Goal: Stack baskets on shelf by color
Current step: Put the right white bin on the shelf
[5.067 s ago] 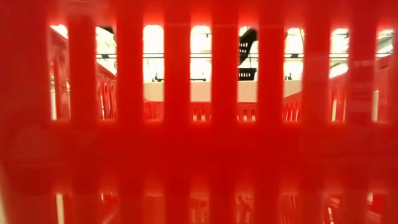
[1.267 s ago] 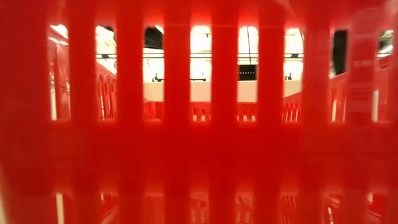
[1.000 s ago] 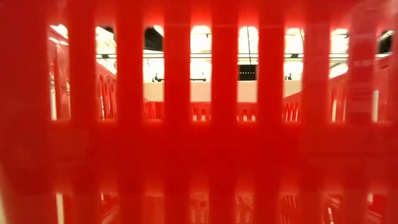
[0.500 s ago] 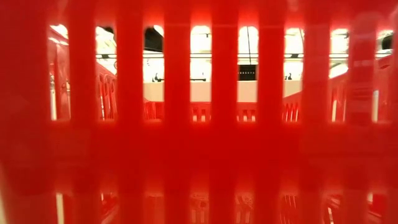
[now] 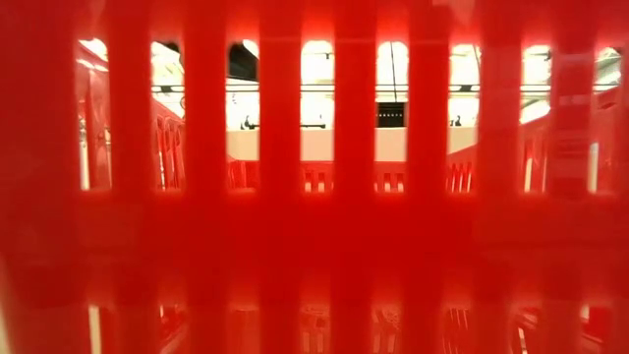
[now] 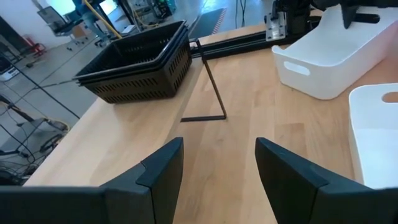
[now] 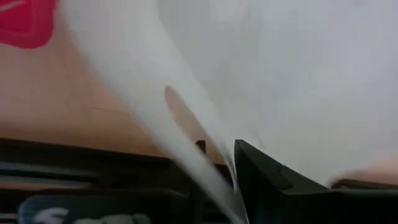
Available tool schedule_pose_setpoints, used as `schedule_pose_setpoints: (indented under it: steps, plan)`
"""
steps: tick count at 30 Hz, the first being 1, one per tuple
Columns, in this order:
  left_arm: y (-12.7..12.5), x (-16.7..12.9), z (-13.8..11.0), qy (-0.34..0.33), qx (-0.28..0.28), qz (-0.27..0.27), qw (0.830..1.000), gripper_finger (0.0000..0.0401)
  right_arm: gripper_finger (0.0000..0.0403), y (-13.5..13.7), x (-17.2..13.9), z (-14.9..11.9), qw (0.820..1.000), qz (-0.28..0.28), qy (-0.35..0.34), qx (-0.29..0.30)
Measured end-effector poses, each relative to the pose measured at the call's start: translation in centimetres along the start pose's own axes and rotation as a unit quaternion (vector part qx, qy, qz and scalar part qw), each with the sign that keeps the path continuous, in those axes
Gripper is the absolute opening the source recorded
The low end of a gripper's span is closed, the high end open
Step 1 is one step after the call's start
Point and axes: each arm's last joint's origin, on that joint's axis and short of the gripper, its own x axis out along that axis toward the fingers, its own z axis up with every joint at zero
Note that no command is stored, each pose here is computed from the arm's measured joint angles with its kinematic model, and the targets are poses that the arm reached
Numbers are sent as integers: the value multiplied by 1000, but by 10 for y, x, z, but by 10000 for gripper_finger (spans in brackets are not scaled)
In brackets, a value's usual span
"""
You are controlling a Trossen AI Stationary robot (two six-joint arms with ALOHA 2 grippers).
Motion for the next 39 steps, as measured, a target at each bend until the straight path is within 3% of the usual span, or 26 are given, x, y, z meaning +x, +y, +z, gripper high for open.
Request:
schedule_pose_setpoints:
  steps: [6,9,12,16,19,24,28,32,37,39]
  plan:
    - [1,0,3,-13,-4,6,1000,200,8,0,-15,5,998,27,-36,47]
    - [1,0,3,-14,-7,6,1000,200,4,1,-40,13,991,55,-97,68]
    - [1,0,2,-11,-17,5,1000,200,3,0,-76,24,972,85,-190,108]
    - [0,0,0,0,-16,3,1000,200,2,-11,-136,34,929,109,-307,179]
    - [1,0,-1,8,7,21,1000,200,1,-26,-183,37,892,105,-407,168]
    - [6,-12,0,33,16,77,996,200,1,-55,-242,42,814,-13,-578,58]
    - [9,-33,2,46,-6,100,994,200,1,-97,-258,59,764,-119,-633,46]
    - [15,-58,6,43,-40,125,990,200,1,-162,-248,83,763,-180,-613,102]
    - [24,-83,4,45,-75,156,984,200,0,-250,-224,115,783,-148,-580,167]
    - [28,-90,3,45,-89,172,980,200,0,-278,-219,129,791,-163,-562,177]
